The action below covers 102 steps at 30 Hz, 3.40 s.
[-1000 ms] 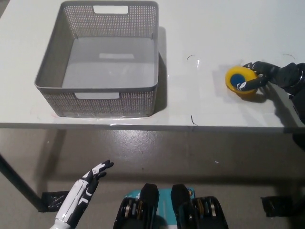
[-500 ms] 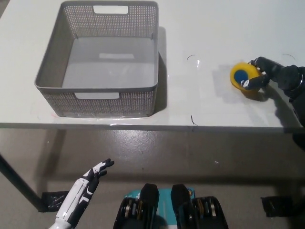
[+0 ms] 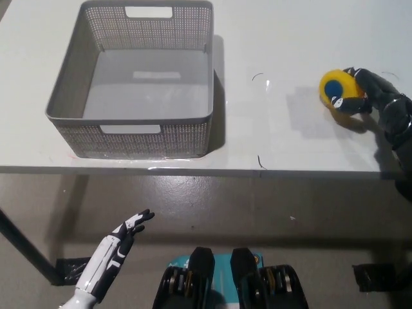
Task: Use the right hand to pick up a yellow duck toy and place it into a container on the left hand side
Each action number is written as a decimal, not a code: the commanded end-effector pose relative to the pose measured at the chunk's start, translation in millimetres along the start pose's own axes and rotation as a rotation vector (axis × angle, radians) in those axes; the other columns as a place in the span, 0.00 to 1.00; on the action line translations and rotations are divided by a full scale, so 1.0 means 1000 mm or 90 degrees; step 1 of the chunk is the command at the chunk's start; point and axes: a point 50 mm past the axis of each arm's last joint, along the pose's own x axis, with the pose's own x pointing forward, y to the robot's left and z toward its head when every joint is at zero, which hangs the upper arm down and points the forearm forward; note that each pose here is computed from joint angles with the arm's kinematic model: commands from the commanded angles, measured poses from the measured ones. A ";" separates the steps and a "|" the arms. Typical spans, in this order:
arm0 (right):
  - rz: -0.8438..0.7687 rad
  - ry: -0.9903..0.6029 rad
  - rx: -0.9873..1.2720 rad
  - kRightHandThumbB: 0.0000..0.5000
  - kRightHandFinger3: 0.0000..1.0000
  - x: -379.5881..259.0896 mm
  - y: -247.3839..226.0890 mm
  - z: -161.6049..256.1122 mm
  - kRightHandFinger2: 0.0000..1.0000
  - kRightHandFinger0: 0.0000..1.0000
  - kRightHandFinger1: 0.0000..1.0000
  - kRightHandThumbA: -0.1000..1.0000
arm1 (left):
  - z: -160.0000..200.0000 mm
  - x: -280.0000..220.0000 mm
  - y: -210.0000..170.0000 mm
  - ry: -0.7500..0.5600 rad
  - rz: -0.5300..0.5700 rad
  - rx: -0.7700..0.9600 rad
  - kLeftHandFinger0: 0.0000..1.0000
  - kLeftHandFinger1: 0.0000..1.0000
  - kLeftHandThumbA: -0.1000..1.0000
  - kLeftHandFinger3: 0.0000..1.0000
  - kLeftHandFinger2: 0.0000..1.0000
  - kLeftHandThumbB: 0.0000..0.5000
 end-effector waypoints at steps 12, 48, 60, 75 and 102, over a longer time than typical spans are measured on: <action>-0.219 -0.217 0.174 0.27 0.93 0.002 -0.077 0.076 0.85 0.00 0.49 0.00 | 0.001 -0.002 0.006 -0.009 -0.003 0.010 1.00 1.00 1.00 1.00 1.00 0.60; -0.130 -0.494 0.244 0.29 0.84 -0.038 0.006 0.338 0.78 0.00 0.40 0.00 | -0.001 0.005 -0.004 0.022 -0.024 0.006 1.00 1.00 1.00 1.00 1.00 0.81; -0.067 -0.396 0.253 0.29 0.84 -0.024 0.055 0.294 0.78 0.00 0.40 0.00 | 0.005 0.017 -0.008 0.015 -0.048 0.009 1.00 1.00 1.00 1.00 1.00 0.78; 0.065 -0.359 0.178 0.89 1.00 -0.015 0.050 0.272 1.00 1.00 1.00 1.00 | 0.007 0.020 -0.007 0.013 -0.062 0.016 1.00 1.00 1.00 1.00 1.00 0.80; -0.154 -0.558 0.270 0.86 1.00 -0.120 -0.102 0.200 1.00 1.00 1.00 1.00 | 0.001 0.008 -0.007 0.038 -0.078 0.021 1.00 1.00 1.00 1.00 1.00 0.82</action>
